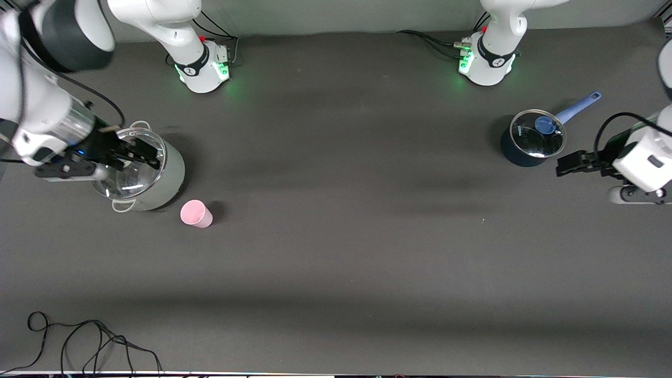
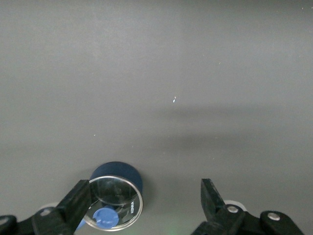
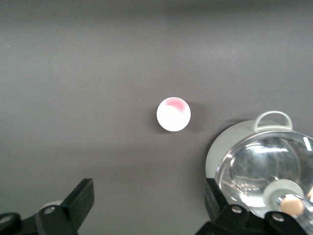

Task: Transfer pink cup from left to right arm

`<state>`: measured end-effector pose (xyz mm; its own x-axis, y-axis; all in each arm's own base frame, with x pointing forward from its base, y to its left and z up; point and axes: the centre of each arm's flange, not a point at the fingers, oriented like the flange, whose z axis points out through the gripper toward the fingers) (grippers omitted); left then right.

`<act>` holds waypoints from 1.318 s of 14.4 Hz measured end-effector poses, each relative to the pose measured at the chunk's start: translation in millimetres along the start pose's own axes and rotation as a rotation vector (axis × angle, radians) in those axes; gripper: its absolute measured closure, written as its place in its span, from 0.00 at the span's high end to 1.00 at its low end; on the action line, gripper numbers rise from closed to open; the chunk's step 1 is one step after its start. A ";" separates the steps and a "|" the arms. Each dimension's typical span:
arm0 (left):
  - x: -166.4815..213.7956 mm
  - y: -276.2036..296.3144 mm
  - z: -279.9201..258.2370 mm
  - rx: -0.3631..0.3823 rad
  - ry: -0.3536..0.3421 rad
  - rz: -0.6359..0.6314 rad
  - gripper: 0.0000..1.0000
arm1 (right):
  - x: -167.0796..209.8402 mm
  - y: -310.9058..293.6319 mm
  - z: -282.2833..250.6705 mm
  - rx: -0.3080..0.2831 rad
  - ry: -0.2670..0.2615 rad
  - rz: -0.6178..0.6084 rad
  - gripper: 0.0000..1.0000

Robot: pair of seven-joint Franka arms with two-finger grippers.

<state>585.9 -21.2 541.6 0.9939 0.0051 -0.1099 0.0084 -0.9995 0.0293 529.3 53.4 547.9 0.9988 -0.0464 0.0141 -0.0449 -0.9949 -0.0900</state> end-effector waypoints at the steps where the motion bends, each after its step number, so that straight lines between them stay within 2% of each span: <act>1: -0.5 2.5 0.8 0.001 0.002 -0.002 1.00 | 0.2 2.9 -15.6 -0.015 -0.002 -0.002 1.00; 5: -5.4 5.0 -9.1 0.005 0.029 0.000 1.00 | -1.1 13.8 -59.5 -0.050 -0.003 0.004 1.00; 10: -10.0 8.6 -18.7 0.017 0.047 0.029 1.00 | 0.6 30.0 -59.1 -0.050 -0.024 0.024 1.00; 19: -10.1 12.9 -19.4 0.016 0.051 0.045 1.00 | 1.3 20.2 -73.7 -0.050 -0.012 0.007 1.00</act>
<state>578.1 -33.5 562.3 0.9976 -0.0389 -0.0580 -0.0380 -0.9991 0.0170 528.4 26.7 619.6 0.9986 -0.0526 0.0016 -0.0525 -0.9978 -0.0404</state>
